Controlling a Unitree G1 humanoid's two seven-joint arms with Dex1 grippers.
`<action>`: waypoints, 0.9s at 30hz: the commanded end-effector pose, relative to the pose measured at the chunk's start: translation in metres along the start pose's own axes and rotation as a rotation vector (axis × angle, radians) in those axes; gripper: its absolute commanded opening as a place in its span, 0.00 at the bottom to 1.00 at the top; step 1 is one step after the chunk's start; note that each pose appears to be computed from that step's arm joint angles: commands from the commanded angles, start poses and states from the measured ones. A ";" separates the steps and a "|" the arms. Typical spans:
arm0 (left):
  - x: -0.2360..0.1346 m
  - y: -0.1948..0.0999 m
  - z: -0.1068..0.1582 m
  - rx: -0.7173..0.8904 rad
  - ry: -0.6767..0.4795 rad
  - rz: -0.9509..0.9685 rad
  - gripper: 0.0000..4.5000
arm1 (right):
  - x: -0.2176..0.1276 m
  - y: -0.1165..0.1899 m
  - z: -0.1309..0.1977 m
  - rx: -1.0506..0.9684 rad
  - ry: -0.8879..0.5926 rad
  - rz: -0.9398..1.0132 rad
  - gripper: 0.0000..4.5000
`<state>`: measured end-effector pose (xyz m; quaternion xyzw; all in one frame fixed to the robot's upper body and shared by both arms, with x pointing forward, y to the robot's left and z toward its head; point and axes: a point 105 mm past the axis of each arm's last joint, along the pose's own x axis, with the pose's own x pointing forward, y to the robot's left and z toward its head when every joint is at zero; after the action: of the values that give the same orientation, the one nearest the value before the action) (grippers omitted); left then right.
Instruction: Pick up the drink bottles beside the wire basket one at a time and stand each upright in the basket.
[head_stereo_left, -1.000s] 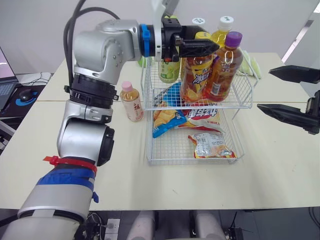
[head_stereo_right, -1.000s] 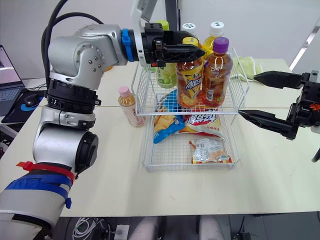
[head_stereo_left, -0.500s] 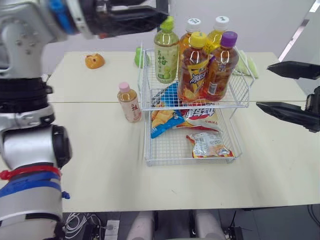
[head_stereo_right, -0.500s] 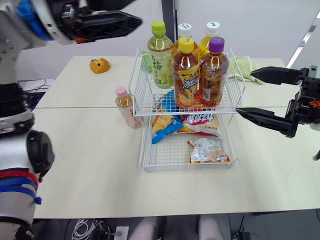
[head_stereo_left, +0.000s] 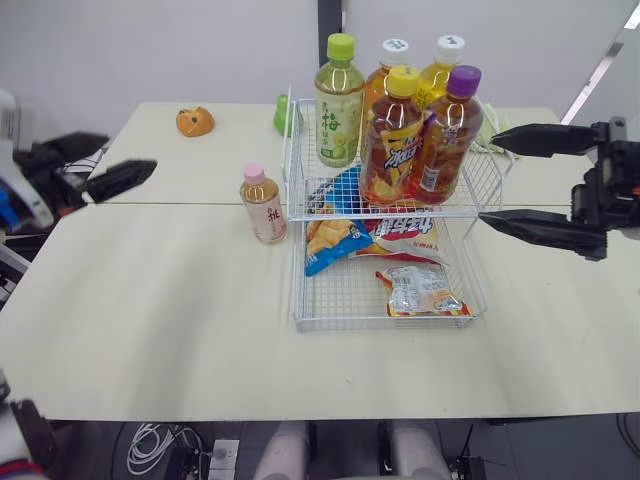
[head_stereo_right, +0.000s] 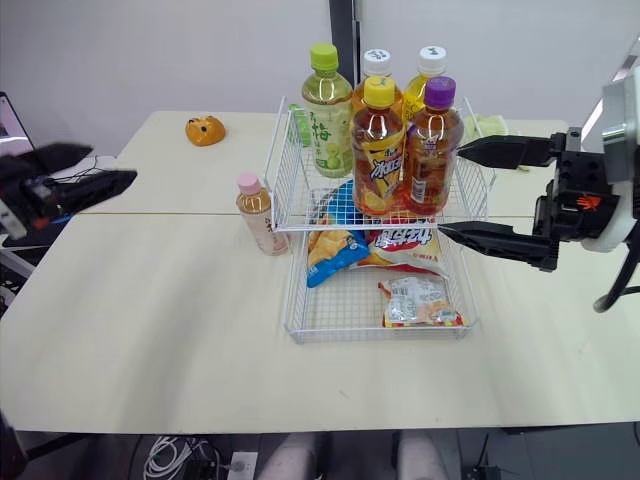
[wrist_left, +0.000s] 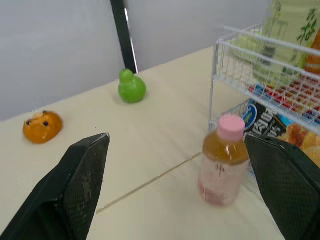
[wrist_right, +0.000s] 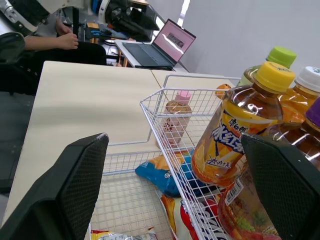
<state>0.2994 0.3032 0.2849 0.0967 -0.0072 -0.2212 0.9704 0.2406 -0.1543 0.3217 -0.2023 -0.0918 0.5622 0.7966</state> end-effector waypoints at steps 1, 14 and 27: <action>-0.002 -0.020 -0.006 -0.001 -0.057 0.016 0.99 | 0.002 -0.001 0.009 -0.046 -0.026 0.013 1.00; 0.056 -0.082 -0.013 -0.070 -0.213 0.197 0.99 | 0.005 -0.004 0.009 -0.037 -0.029 0.033 1.00; 0.125 -0.092 -0.022 -0.131 -0.155 0.244 0.99 | 0.002 -0.003 0.010 -0.047 -0.020 0.021 1.00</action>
<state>0.3716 0.1745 0.2269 -0.0006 -0.0475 -0.1139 0.9924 0.2467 -0.1490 0.3211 -0.1985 -0.0900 0.5789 0.7857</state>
